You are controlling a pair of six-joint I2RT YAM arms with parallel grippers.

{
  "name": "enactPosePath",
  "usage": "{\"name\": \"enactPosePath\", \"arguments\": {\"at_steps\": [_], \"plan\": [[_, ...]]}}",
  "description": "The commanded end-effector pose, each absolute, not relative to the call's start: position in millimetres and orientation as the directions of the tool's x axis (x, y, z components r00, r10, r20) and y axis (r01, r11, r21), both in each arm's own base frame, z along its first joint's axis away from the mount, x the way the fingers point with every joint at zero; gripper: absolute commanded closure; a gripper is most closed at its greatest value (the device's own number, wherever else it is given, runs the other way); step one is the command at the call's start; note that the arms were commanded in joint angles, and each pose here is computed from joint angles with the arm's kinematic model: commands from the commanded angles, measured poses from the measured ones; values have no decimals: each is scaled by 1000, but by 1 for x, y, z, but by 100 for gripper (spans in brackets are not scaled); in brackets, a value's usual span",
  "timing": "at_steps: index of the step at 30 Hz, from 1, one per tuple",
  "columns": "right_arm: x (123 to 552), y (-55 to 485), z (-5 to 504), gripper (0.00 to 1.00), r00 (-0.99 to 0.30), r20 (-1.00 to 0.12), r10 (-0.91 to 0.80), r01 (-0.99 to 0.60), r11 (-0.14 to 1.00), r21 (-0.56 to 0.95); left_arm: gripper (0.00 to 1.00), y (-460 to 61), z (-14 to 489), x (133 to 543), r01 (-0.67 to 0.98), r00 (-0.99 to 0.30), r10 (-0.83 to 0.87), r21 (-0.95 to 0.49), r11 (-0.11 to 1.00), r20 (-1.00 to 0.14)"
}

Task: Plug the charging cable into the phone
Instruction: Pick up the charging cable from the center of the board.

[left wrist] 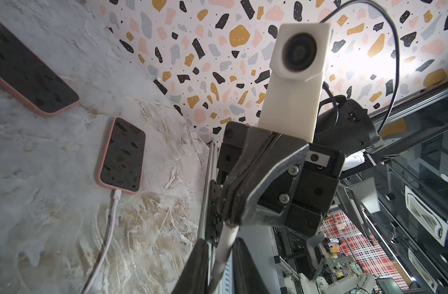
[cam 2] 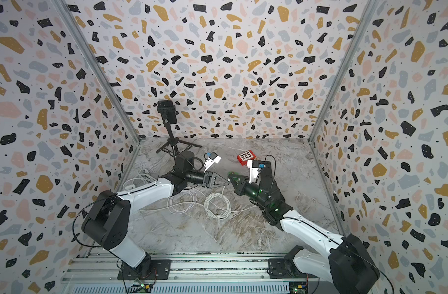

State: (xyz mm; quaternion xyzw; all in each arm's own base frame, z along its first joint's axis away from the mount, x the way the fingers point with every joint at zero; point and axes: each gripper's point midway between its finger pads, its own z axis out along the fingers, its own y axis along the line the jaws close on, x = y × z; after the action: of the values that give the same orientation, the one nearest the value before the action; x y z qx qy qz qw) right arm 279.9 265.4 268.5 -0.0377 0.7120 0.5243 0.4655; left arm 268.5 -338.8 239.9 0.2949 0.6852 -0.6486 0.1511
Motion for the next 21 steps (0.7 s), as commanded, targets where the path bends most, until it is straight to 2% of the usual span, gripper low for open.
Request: {"name": "enactPosePath", "arguments": {"at_steps": [1,10,16,18,21], "plan": [[279,259,287,100,-507,-716,480,-571,434,696,80,-348,247,266,640,-746,194,-767,-55,-637],[277,250,289,100,-479,-721,502,-571,445,690,83,-352,243,256,643,-726,256,-762,-77,-639],[276,245,291,100,-464,-725,509,-574,451,684,74,-354,243,251,634,-722,279,-767,-102,-633],[275,245,291,100,-464,-725,510,-576,448,684,74,-355,243,249,634,-719,285,-766,-107,-634],[275,245,290,100,-465,-723,510,-575,447,685,80,-356,242,249,634,-718,288,-766,-105,-634]]}}
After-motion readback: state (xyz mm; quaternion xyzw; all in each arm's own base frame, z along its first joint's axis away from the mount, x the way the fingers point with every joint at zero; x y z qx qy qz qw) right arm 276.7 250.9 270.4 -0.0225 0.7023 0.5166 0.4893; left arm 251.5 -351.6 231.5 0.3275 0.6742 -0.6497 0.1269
